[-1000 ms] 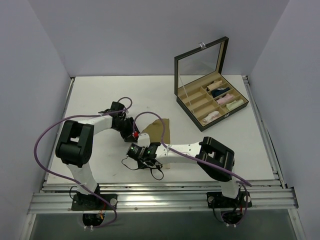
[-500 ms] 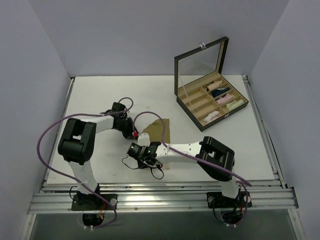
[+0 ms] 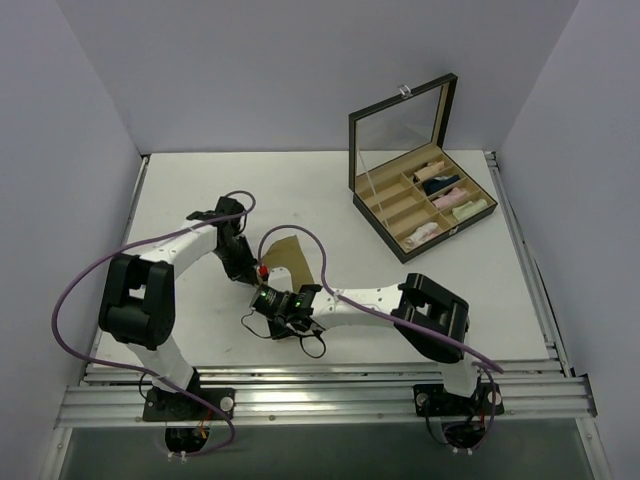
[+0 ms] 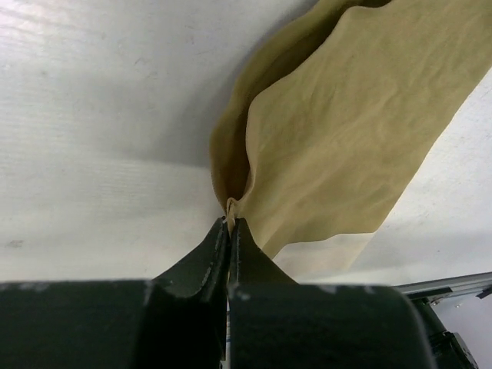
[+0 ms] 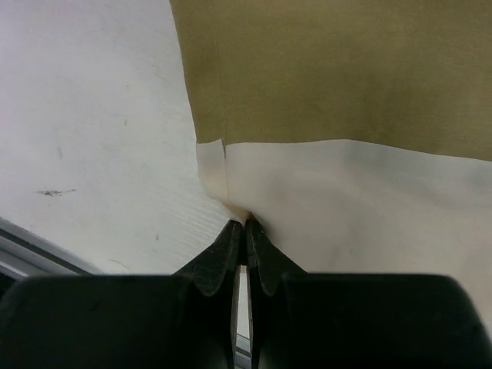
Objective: Roll the underwear
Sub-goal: Fold the underwear
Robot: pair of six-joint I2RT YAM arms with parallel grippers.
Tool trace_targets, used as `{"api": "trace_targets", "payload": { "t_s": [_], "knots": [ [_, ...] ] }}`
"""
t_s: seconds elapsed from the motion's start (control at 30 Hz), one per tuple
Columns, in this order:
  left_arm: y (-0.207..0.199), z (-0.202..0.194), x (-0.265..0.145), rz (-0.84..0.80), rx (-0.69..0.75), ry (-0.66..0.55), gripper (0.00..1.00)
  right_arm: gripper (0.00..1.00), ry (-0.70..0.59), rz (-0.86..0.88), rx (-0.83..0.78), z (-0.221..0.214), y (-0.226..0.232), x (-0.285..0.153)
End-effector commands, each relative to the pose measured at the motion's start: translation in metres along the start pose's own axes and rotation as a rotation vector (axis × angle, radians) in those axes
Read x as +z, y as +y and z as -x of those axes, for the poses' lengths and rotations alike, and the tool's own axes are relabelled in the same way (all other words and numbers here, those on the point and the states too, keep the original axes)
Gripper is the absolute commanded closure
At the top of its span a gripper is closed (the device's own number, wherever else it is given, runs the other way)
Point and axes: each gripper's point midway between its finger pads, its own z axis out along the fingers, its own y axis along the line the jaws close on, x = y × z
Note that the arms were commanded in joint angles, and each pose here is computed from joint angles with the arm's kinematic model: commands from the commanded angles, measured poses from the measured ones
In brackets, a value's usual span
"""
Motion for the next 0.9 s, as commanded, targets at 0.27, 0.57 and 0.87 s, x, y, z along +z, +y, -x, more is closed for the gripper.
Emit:
{"api": "trace_targets", "payload": {
  "t_s": [0.27, 0.57, 0.87],
  "knots": [
    [0.000, 0.016, -0.029, 0.143, 0.009, 0.014, 0.98, 1.00, -0.072, 0.339, 0.034, 0.043, 0.032, -0.040],
    [-0.020, 0.023, -0.026, 0.221, 0.039, 0.028, 0.98, 1.00, -0.090, 0.448, 0.110, 0.055, 0.019, -0.038],
    [-0.063, 0.032, -0.015, 0.320, 0.163, -0.008, 0.98, 1.00, -0.111, 0.465, 0.151, 0.040, -0.002, -0.044]
  ]
}}
